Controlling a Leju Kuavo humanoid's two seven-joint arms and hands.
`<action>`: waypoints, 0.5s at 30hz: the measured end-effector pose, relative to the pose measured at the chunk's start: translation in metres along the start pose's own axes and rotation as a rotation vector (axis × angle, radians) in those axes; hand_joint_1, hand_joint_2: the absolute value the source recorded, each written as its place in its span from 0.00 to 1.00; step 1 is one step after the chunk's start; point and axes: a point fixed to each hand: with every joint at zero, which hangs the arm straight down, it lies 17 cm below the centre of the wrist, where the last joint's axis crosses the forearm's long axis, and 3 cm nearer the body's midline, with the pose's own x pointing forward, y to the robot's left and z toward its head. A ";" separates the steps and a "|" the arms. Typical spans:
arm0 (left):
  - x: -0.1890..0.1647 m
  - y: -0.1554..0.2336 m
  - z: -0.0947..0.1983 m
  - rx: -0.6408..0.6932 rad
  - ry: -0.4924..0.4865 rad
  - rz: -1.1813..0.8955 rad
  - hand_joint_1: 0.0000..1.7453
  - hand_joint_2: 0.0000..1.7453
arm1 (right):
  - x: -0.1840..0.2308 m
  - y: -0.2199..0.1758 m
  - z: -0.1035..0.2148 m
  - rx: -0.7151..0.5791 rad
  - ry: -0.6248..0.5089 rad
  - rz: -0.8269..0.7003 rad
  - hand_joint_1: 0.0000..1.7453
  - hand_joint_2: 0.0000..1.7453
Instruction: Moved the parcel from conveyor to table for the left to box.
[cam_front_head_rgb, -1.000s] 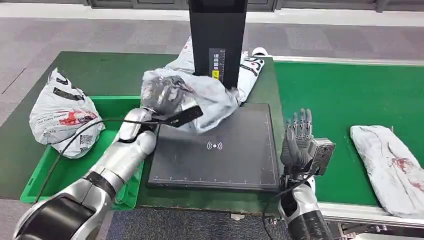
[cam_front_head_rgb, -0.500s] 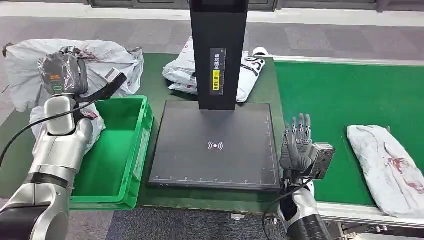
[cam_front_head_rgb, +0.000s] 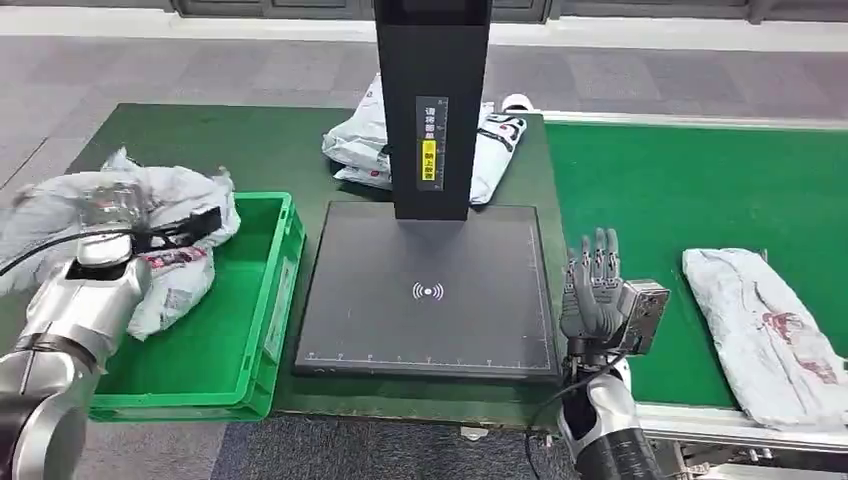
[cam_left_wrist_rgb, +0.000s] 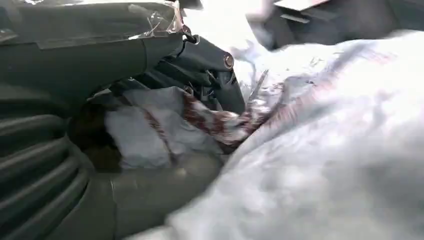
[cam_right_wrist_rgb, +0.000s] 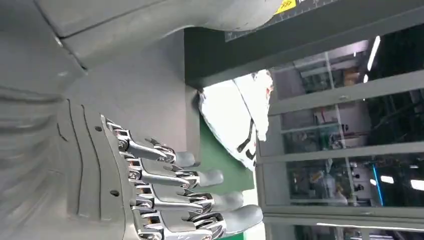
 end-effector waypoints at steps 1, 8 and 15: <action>0.014 -0.007 0.001 -0.061 -0.071 -0.004 0.00 0.00 | -0.001 0.000 0.000 0.008 0.009 0.000 0.00 1.00; 0.052 -0.052 0.021 -0.287 -0.276 -0.025 0.00 0.00 | -0.003 -0.001 -0.003 0.028 0.031 0.001 0.00 1.00; 0.089 -0.026 0.017 -0.170 -0.313 0.166 0.00 0.00 | -0.014 -0.008 0.007 0.027 0.092 0.030 0.00 1.00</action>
